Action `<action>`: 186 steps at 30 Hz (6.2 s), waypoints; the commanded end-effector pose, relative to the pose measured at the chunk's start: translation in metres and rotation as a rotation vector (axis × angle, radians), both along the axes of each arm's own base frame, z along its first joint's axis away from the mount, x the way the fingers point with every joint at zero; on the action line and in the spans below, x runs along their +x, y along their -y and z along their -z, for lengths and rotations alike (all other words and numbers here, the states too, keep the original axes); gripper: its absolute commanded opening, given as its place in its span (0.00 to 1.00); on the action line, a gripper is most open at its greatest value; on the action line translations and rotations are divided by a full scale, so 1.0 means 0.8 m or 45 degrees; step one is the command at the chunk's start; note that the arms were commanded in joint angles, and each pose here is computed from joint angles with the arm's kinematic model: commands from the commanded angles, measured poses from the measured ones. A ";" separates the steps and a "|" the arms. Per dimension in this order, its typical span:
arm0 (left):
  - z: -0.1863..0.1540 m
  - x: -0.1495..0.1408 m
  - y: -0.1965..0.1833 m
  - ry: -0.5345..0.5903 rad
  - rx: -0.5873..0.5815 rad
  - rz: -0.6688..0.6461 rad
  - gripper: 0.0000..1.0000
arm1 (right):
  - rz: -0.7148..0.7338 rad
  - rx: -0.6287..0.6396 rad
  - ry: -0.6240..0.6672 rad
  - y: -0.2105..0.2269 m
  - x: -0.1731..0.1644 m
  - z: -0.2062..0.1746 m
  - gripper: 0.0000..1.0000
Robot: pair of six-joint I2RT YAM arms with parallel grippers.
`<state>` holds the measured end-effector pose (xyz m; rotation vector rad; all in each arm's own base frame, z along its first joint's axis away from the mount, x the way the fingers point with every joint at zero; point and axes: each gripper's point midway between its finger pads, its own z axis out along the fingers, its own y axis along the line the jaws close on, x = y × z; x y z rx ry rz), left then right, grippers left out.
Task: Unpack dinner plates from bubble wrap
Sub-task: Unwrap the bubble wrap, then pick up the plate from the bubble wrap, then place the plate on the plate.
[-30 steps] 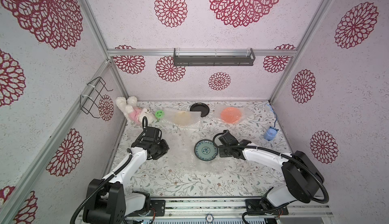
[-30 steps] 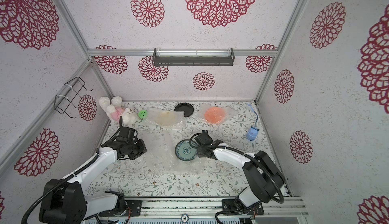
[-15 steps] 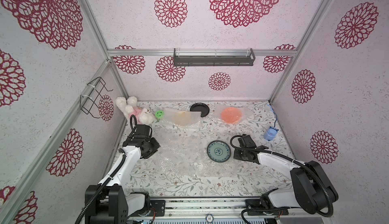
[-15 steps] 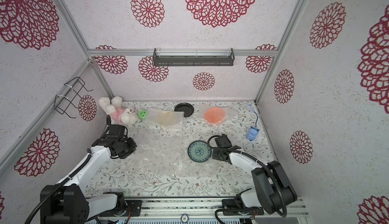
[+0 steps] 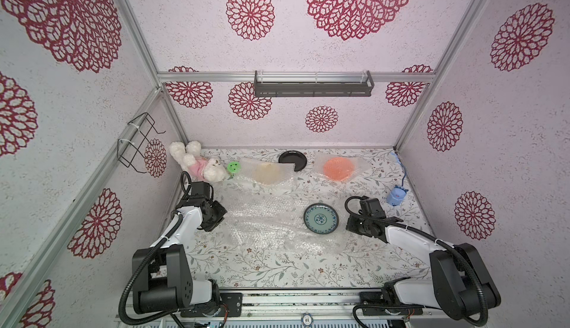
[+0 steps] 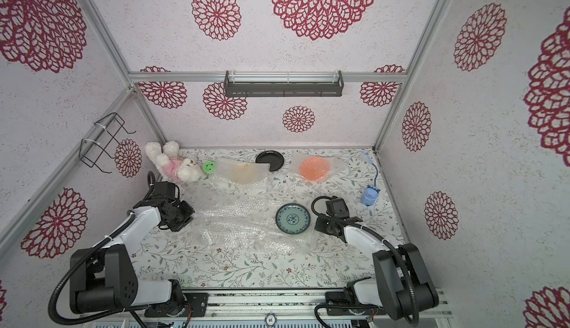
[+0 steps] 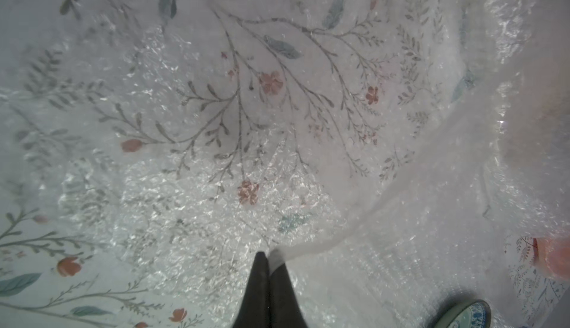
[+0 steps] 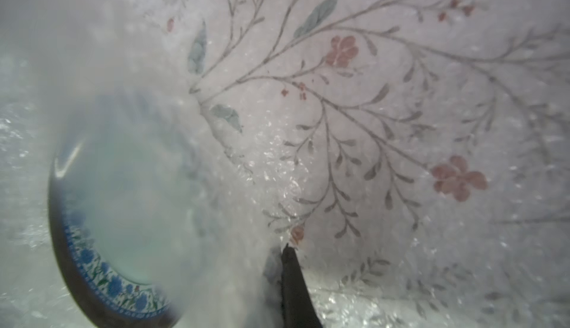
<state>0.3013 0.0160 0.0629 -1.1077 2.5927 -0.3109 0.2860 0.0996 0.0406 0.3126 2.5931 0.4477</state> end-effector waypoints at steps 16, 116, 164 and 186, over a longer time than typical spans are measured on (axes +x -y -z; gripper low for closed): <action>0.028 0.023 0.002 0.033 -0.079 -0.017 0.00 | 0.171 0.488 0.174 0.025 0.008 -0.045 0.82; 0.097 -0.066 0.249 0.067 -0.202 0.622 0.97 | -0.139 0.321 -0.101 -0.035 0.042 0.015 0.16; -0.160 -0.029 0.262 0.774 -0.174 0.756 0.97 | 0.297 0.549 0.264 -0.064 0.345 -0.146 0.00; -0.150 -0.030 0.262 0.753 -0.191 0.731 0.97 | 0.112 0.536 0.252 -0.218 0.456 -0.084 0.00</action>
